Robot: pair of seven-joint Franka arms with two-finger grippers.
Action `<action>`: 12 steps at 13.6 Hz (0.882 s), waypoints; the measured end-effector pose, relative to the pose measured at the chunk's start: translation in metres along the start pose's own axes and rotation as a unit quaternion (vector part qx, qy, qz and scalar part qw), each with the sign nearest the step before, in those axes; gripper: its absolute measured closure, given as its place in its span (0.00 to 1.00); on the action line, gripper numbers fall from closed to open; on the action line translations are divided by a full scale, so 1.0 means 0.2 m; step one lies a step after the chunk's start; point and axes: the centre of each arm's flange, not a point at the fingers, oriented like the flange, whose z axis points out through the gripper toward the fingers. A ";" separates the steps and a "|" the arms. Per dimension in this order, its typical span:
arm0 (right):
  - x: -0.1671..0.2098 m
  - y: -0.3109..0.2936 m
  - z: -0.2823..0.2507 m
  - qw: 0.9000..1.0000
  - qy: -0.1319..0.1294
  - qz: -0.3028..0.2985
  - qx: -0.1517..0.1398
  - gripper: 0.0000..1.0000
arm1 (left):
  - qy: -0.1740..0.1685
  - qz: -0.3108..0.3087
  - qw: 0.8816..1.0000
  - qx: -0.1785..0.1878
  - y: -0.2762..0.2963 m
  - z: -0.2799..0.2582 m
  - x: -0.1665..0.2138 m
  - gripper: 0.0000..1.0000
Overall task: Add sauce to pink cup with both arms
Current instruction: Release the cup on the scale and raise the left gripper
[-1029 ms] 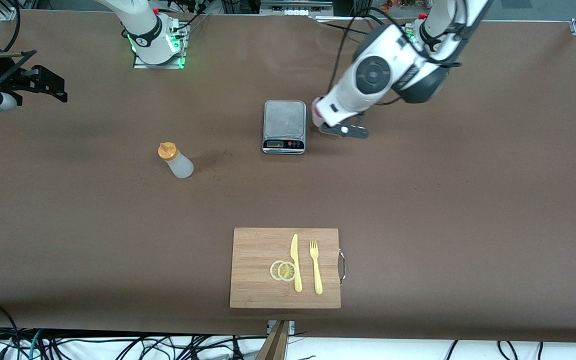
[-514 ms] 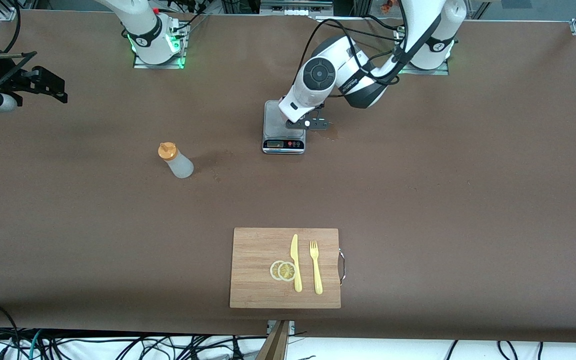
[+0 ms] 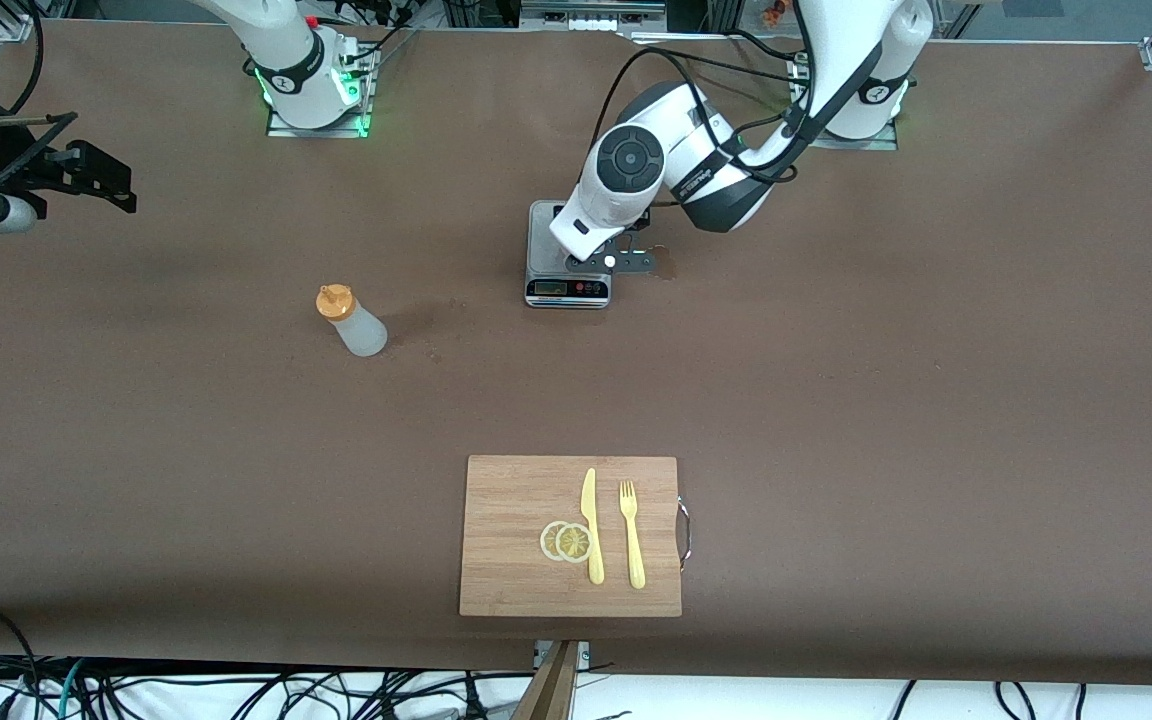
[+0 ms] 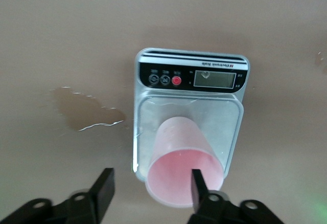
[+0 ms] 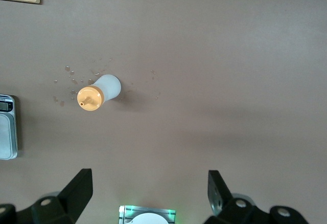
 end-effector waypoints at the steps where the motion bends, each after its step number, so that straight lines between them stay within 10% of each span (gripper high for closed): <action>1: 0.00 0.00 0.00 1.000 0.000 0.001 0.000 0.00 | -0.005 -0.010 1.000 0.010 -0.05 -0.19 0.04 0.14; 3: 0.02 0.01 0.03 1.000 -0.007 0.001 -0.001 0.00 | 0.002 -0.044 0.999 0.013 -0.24 -0.59 0.17 0.00; 12: 0.07 -0.13 0.19 0.993 -0.058 -0.094 0.037 0.00 | 0.098 0.005 0.993 0.064 -1.33 -1.41 0.46 0.00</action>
